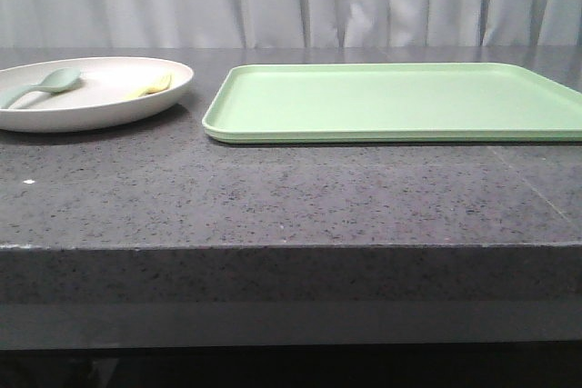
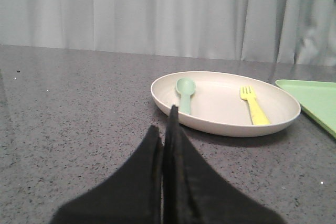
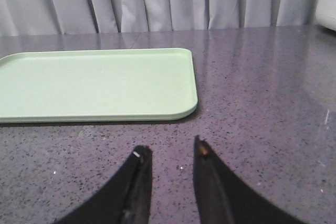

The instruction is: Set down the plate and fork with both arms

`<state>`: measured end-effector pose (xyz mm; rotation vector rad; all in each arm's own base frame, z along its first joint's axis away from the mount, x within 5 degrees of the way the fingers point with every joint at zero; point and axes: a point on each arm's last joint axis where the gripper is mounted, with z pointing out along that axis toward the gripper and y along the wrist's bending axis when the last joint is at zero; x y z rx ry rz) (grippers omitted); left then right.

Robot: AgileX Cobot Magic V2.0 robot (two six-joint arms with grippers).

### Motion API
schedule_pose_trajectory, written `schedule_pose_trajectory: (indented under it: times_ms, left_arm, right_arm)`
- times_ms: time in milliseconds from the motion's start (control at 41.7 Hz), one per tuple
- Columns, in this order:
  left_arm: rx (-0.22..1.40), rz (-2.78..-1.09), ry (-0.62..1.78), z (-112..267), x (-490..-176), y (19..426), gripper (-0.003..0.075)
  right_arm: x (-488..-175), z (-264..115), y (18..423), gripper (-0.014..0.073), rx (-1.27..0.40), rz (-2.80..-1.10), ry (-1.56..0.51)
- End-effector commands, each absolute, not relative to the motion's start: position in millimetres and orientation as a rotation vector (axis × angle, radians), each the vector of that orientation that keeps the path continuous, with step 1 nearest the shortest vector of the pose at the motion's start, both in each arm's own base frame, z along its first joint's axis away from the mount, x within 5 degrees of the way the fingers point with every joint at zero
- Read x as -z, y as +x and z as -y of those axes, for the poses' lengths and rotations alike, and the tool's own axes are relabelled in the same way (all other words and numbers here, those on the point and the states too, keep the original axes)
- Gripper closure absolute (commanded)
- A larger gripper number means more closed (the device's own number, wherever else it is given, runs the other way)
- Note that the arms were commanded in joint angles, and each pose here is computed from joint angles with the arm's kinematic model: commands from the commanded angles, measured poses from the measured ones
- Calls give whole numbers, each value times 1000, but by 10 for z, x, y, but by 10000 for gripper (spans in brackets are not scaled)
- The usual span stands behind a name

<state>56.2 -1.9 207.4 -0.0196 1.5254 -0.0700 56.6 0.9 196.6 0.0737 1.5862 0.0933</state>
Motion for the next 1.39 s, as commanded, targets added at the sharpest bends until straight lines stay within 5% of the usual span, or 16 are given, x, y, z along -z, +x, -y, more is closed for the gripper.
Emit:
schedule_pose_trajectory:
  times_ms: [0,600,935,1151,1367]
  left_arm:
    - [75,-1427,-29,13,-2154,541,738]
    - [73,-1371,-31,8,-2209,532,738]
    - [87,-1233,-19,12,-3096,252,738]
    - [84,-1425,5,30,-3608,259,738]
    - [97,-1570,2,47,-3718,550,738]
  right_arm:
    - [-2061,-4,549,358,-89,-1486,71]
    - [-2143,1,538,358,-88,-1395,71]
    - [-2943,-12,327,358,-86,-1406,48]
    - [-3499,-19,378,358,-84,-1509,41]
    - [-3581,-23,629,358,-83,-1639,44]
